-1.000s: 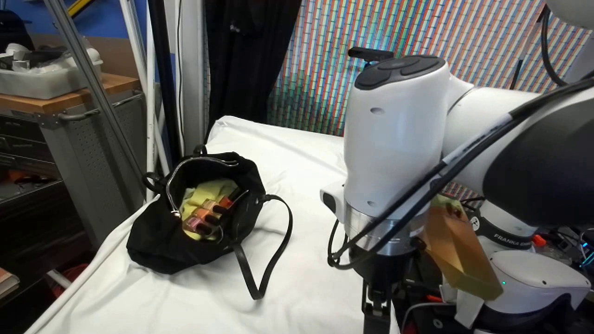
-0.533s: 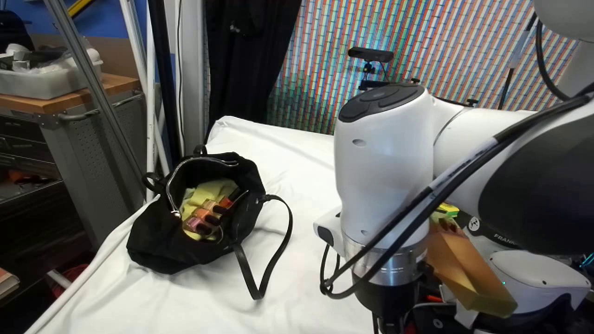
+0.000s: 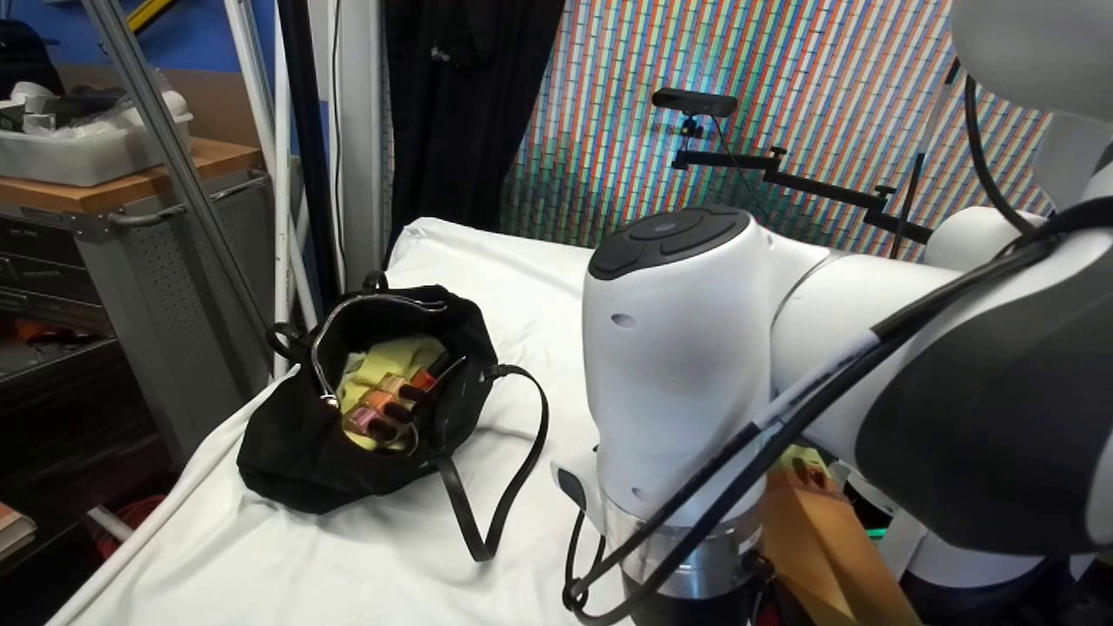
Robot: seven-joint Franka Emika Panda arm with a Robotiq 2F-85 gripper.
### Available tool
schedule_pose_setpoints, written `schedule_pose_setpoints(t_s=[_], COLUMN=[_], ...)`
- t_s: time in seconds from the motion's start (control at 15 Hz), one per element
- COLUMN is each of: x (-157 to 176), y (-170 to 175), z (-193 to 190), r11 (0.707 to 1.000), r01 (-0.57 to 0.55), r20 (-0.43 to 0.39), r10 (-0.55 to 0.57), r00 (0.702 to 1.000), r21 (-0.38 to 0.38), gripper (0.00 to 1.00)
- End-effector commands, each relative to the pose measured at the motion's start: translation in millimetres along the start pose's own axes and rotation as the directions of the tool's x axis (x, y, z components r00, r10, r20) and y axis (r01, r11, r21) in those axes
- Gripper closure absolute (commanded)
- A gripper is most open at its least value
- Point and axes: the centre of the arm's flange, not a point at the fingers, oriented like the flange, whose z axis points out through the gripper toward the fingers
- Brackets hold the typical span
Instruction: Pick up the nail polish bottles and place them in the black bag
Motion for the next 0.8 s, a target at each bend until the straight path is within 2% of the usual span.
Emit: schedule_pose_setpoints(t_s=[0.0,0.47,0.73], x=[7.5,18.3,28.3], y=[-21.9,-37.5,-40.0], z=[3.7,18.2,28.7], r11=[1.0,1.0,1.0], r01=[-0.003,-0.007,-0.019], r20=[-0.016,-0.036,-0.111], r10=[0.004,0.008,0.017], r00=[1.0,0.999,0.994], r21=[0.027,0.015,-0.019], gripper=[0.0,0.0,0.0])
